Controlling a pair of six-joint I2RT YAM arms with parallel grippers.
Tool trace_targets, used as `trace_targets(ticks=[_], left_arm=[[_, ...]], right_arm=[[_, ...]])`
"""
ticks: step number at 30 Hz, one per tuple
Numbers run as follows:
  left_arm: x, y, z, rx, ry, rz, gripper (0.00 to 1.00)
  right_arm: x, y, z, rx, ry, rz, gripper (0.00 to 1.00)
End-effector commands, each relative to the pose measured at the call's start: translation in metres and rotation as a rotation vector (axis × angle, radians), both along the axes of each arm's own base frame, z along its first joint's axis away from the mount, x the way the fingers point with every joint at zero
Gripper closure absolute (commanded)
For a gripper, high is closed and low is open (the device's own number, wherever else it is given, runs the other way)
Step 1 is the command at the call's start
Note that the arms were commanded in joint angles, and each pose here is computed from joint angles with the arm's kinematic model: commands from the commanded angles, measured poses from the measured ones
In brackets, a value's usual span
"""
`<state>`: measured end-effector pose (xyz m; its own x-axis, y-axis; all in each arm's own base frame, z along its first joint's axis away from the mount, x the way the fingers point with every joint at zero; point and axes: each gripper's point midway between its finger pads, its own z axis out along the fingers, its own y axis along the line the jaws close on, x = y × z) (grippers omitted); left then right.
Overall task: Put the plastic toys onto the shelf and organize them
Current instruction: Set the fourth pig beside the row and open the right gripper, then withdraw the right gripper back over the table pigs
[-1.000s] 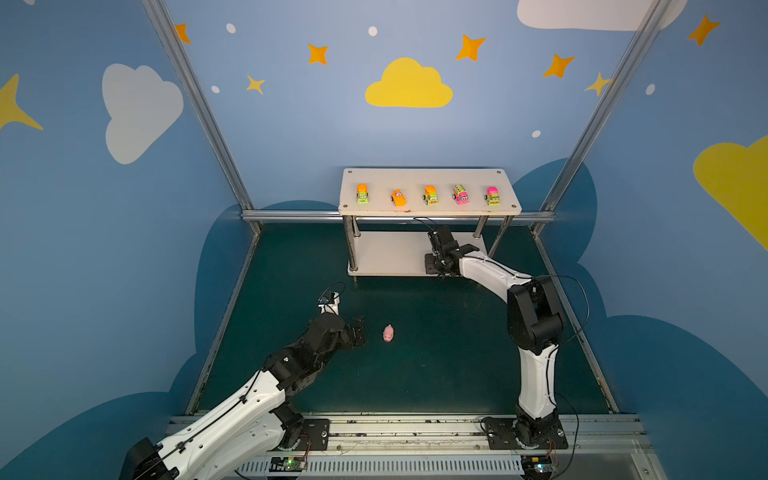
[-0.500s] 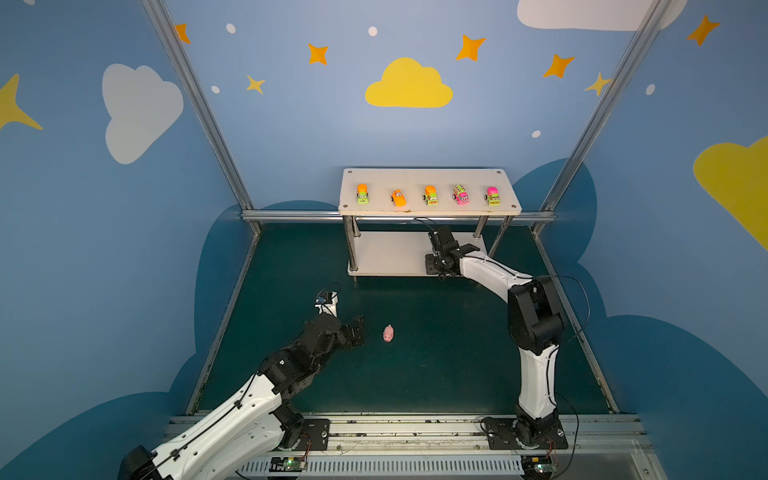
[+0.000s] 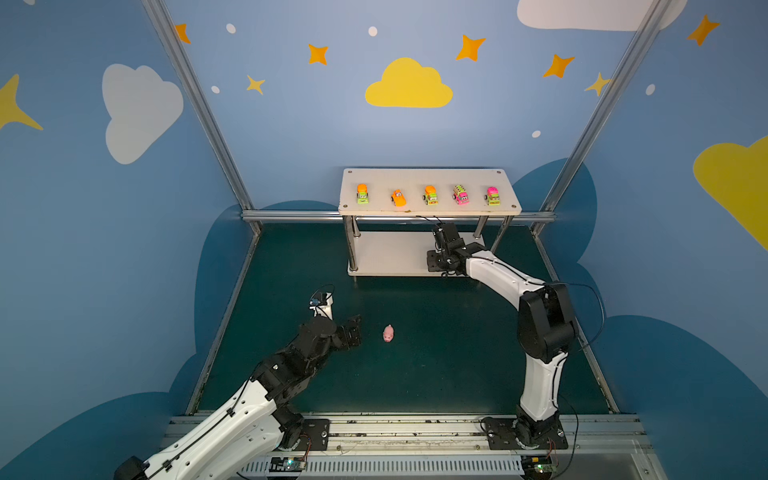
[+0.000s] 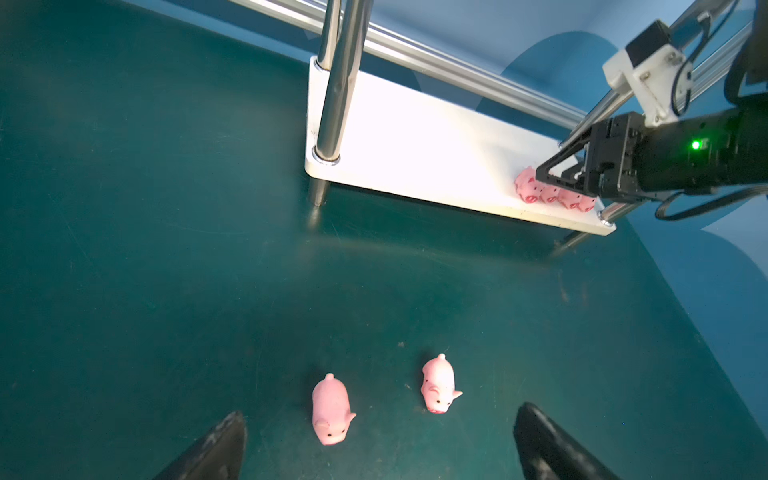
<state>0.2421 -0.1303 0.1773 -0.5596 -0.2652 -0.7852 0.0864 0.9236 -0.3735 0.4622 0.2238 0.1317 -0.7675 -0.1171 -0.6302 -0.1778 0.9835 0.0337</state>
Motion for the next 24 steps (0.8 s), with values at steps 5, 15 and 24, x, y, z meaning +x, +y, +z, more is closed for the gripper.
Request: trace_targets(ticks=[5,15,24], left_arm=[[-0.008,0.000,-0.003,-0.031,0.037,-0.011,0.00],[-0.020,0.005,-0.005,-0.088,0.065,-0.001,0.00],[-0.039,-0.007,-0.019,-0.150,0.148,-0.049,0.00]], right_arm=[[-0.033,0.001,0.008,0.023,0.002,0.019,0.32],[-0.088,-0.001,0.017,0.049,0.024,0.053,0.17],[-0.163,0.007,-0.001,0.117,0.058,0.093,0.16]])
